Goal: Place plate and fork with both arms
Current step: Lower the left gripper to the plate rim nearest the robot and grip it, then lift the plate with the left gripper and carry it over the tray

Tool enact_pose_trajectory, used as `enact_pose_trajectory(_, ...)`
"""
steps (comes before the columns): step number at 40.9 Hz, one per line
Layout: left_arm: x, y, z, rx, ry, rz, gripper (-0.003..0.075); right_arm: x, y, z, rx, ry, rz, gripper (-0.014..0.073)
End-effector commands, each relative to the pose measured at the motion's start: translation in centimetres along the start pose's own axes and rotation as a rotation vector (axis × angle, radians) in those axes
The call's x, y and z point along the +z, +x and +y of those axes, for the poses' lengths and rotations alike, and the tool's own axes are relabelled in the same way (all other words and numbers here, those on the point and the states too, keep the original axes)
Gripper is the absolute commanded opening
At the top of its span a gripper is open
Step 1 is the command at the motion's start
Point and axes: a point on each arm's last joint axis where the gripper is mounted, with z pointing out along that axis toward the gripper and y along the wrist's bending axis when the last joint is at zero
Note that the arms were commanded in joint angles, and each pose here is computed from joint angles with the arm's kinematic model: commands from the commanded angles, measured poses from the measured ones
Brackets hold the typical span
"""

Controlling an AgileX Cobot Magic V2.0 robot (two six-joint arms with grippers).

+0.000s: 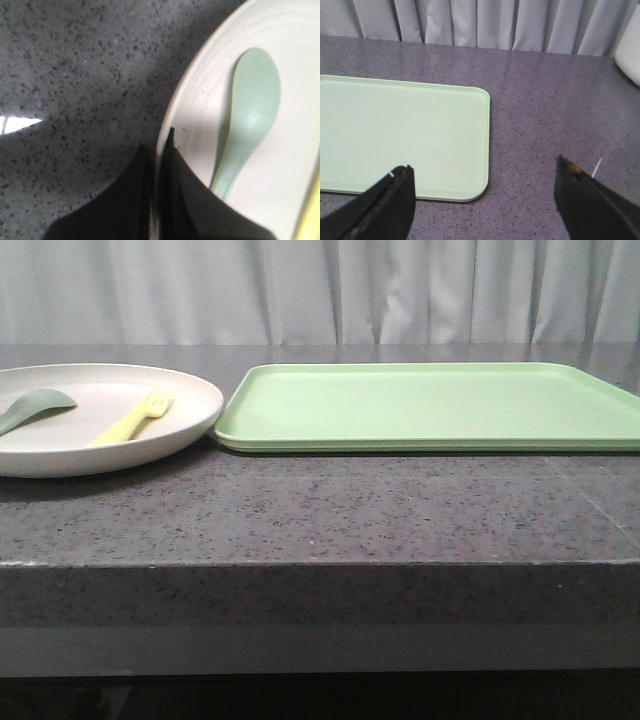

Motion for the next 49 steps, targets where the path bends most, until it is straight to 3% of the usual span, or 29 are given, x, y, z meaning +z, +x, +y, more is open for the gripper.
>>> enact_pose_trajectory(1,-2.4,-0.7,-0.8,-0.029,0.109,-0.108,-0.0018,-0.3,-1.8,0.0,-0.012,-0.002,-0.104,0.0592)
enact_pose_trajectory(11,-3.2,-1.4,-1.6,-0.052,0.181,-0.152,-0.0018,-0.3,-1.8,0.0,-0.012,-0.002,-0.104,0.0592)
enact_pose_trajectory(21,-5.0,-2.4,-4.1,-0.003,0.256,-0.205,-0.0018,-0.3,-1.8,0.0,-0.012,-0.002,-0.104,0.0592)
enact_pose_trajectory(31,-4.3,-2.9,-9.2,0.075,0.312,-0.195,-0.0018,-0.3,-1.8,0.0,-0.012,-0.002,-0.104,0.0592)
enact_pose_trajectory(41,-0.9,-2.9,-14.6,0.101,0.364,-0.125,-0.0018,-0.3,-1.8,0.0,-0.012,-0.002,-0.099,0.0592)
enact_pose_trajectory(49,2.4,-3.0,-19.1,0.136,0.343,-0.064,-0.0018,-0.3,-1.7,0.0,-0.012,-0.004,-0.096,0.0592)
